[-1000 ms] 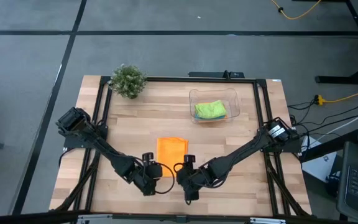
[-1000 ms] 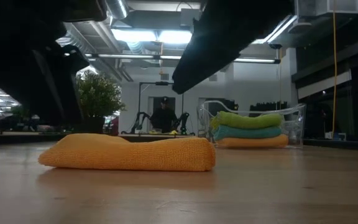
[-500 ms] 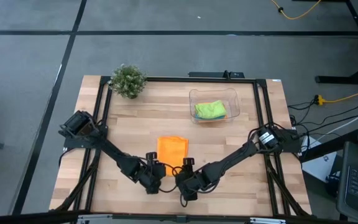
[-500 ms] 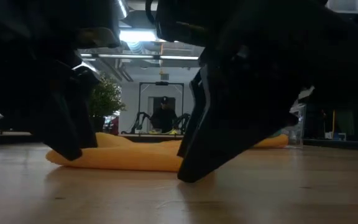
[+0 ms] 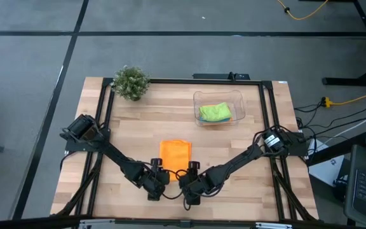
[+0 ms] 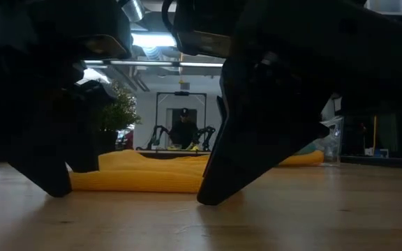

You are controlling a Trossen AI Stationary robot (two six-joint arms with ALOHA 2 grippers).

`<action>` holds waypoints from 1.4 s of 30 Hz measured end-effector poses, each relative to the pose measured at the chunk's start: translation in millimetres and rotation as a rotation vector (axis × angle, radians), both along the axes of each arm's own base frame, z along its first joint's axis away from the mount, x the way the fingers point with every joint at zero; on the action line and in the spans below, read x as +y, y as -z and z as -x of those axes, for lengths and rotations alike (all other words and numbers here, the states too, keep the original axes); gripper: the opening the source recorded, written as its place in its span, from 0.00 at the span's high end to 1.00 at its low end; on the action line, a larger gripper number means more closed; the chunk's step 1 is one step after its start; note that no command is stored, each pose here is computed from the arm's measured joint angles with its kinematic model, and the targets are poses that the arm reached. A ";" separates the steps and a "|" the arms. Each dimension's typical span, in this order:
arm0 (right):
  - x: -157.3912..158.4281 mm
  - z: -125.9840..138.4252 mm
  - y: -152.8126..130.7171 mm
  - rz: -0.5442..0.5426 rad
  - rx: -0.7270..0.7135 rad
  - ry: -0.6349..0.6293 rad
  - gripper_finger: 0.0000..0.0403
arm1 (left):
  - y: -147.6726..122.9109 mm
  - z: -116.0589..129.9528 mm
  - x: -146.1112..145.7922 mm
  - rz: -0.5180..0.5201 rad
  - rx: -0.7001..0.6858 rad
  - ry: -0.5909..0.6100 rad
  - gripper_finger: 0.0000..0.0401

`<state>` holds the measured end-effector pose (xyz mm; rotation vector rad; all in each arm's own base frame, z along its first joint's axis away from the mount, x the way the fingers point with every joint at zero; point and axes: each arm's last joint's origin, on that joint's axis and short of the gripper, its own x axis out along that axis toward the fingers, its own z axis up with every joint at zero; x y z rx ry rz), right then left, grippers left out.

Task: Fold microfiber towels
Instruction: Fold the orange microfiber cloth

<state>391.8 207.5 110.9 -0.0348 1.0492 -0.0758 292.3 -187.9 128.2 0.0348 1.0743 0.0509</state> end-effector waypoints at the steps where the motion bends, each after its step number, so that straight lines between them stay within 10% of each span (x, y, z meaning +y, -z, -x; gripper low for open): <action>1: 0.0 0.0 0.0 0.000 0.001 0.000 0.40 | 0.3 0.0 0.0 -0.001 0.001 0.000 0.54; 9: 0.1 0.3 0.6 -0.002 0.004 -0.002 0.56 | 11.4 0.0 0.2 -0.022 0.032 -0.028 0.59; 21: -1.8 0.6 1.6 -0.021 0.008 0.051 0.97 | 15.2 1.9 -2.7 -0.002 0.021 -0.114 0.98; 42: 23.5 18.2 -64.3 -0.551 0.083 0.045 1.00 | -76.0 -13.6 -46.8 0.510 0.023 -0.070 1.00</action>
